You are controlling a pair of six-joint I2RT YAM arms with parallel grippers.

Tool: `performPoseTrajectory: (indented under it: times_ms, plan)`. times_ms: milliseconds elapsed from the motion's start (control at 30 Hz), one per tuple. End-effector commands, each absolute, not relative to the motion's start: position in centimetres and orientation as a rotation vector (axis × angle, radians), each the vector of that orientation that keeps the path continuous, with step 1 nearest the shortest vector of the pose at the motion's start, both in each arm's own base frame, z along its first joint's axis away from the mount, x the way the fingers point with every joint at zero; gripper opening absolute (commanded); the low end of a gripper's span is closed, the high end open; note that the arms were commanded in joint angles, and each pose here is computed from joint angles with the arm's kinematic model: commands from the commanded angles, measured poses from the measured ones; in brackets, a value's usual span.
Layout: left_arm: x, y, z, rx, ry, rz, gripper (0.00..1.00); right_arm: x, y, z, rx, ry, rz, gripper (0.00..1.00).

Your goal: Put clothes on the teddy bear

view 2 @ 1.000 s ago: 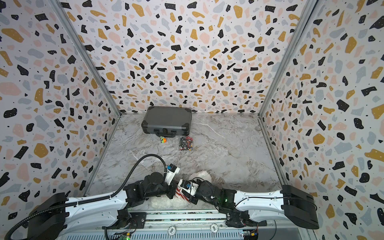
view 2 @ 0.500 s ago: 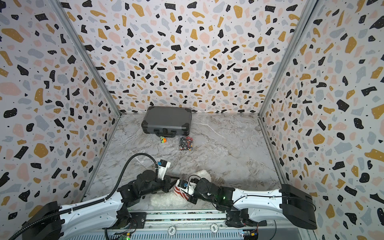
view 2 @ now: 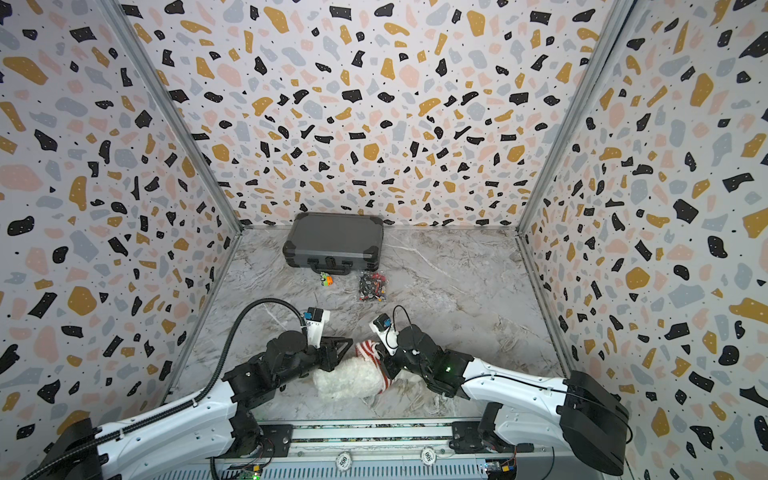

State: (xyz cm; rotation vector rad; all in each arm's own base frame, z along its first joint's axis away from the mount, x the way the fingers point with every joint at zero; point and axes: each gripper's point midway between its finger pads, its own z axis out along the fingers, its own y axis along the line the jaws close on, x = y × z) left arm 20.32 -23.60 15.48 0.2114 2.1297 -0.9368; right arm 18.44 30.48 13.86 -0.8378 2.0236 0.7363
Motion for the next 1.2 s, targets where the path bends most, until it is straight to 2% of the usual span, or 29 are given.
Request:
performPoseTrajectory:
  times_ms: [0, 67, 167, 233, 367, 733, 800, 900, 1167]
  plan:
    - [20.5, -22.5, 17.8, 0.221, 2.105, -0.826, 0.51, 20.9, 29.5, 14.8, -0.635, 2.077, 0.691, 0.0]
    - [20.1, -22.9, 19.1, 0.235, 2.09, -0.815, 0.63, 21.6, 29.3, 15.1, -0.606, 2.076, 0.672, 0.0]
    - [19.4, -24.5, 20.5, 0.272, 2.065, -0.83, 0.66, 22.2, 29.1, 16.0, -0.572, 2.058, 0.675, 0.0]
    - [18.9, -26.2, 20.7, 0.299, 2.06, -0.86, 0.66, 22.2, 29.1, 16.5, -0.559, 2.049, 0.689, 0.0]
    - [18.8, -29.0, 19.4, 0.322, 2.077, -0.904, 0.55, 21.9, 29.3, 17.3, -0.549, 2.041, 0.735, 0.0]
    - [20.5, -31.0, 16.3, 0.286, 2.13, -0.834, 0.54, 19.9, 30.7, 17.4, -0.609, 2.042, 0.887, 0.0]
    - [20.7, -30.8, 16.1, 0.271, 2.13, -0.82, 0.5, 19.3, 31.0, 17.6, -0.641, 2.036, 0.923, 0.0]
    - [20.8, -30.6, 16.0, 0.26, 2.126, -0.815, 0.38, 18.2, 31.5, 17.6, -0.701, 2.029, 0.993, 0.0]
    - [20.6, -29.7, 15.4, 0.246, 2.127, -0.802, 0.0, 15.9, 31.6, 17.7, -0.841, 2.014, 1.074, 0.0]
